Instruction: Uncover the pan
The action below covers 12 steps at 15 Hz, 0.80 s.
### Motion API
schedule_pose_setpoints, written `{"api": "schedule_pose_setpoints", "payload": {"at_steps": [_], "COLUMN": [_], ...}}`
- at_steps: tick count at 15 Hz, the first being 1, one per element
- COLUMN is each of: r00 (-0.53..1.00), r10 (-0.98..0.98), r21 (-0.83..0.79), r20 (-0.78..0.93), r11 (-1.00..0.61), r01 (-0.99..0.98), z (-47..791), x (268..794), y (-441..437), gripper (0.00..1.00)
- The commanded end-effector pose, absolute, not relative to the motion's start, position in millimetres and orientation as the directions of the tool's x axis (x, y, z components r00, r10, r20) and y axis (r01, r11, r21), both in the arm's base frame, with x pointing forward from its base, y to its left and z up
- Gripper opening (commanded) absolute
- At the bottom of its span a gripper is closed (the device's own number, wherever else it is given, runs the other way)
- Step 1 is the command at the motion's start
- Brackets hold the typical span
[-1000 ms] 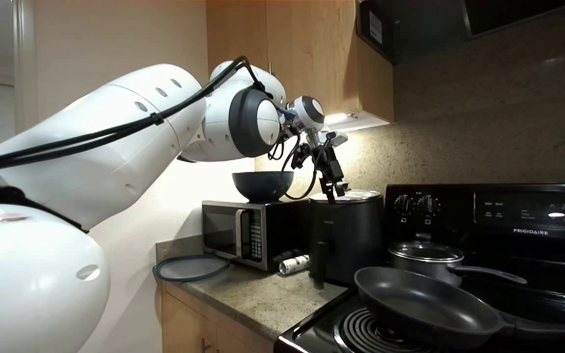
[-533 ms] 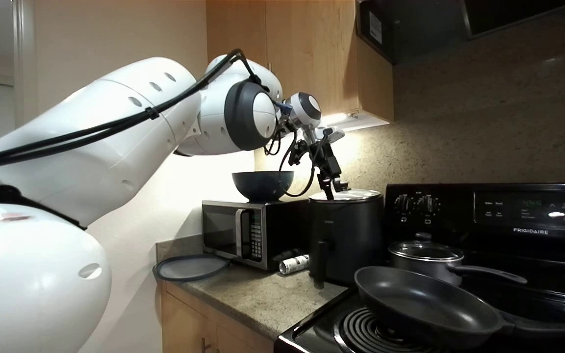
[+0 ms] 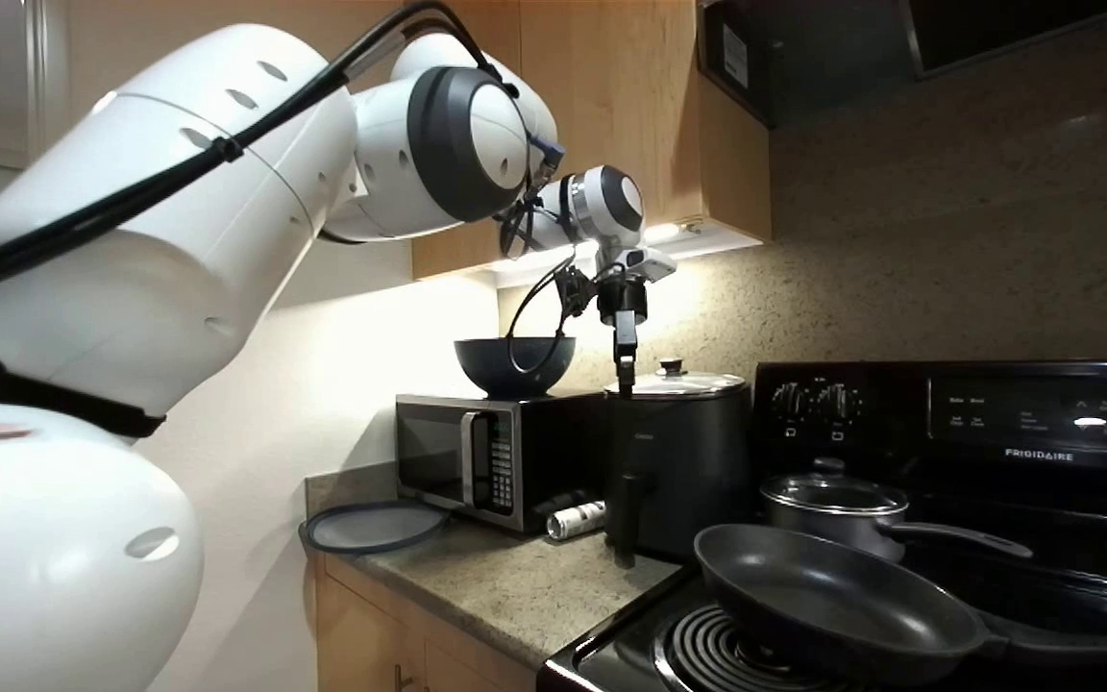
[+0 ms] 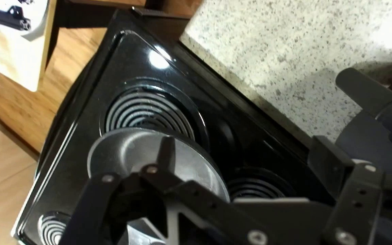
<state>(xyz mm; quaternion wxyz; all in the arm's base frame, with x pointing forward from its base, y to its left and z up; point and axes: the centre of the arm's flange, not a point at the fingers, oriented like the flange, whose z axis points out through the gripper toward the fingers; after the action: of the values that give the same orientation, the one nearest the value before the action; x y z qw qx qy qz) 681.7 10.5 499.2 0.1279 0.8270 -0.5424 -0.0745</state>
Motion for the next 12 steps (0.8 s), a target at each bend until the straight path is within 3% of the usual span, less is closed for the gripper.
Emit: {"api": "schedule_pose_setpoints", "payload": {"at_steps": [1, 7, 12], "r00": [0.385, 0.367, 0.291], "r10": [-0.923, -0.930, -0.955], "r21": [0.298, 0.328, 0.310], "r20": [-0.004, 0.004, -0.047], "r11": [-0.369, -0.346, -0.291], "r01": [-0.881, -0.879, -0.905], "z": [498, 493, 470], "x": [676, 658, 580], "y": [8, 5, -14], "gripper": [1.00, 1.00, 1.00]}}
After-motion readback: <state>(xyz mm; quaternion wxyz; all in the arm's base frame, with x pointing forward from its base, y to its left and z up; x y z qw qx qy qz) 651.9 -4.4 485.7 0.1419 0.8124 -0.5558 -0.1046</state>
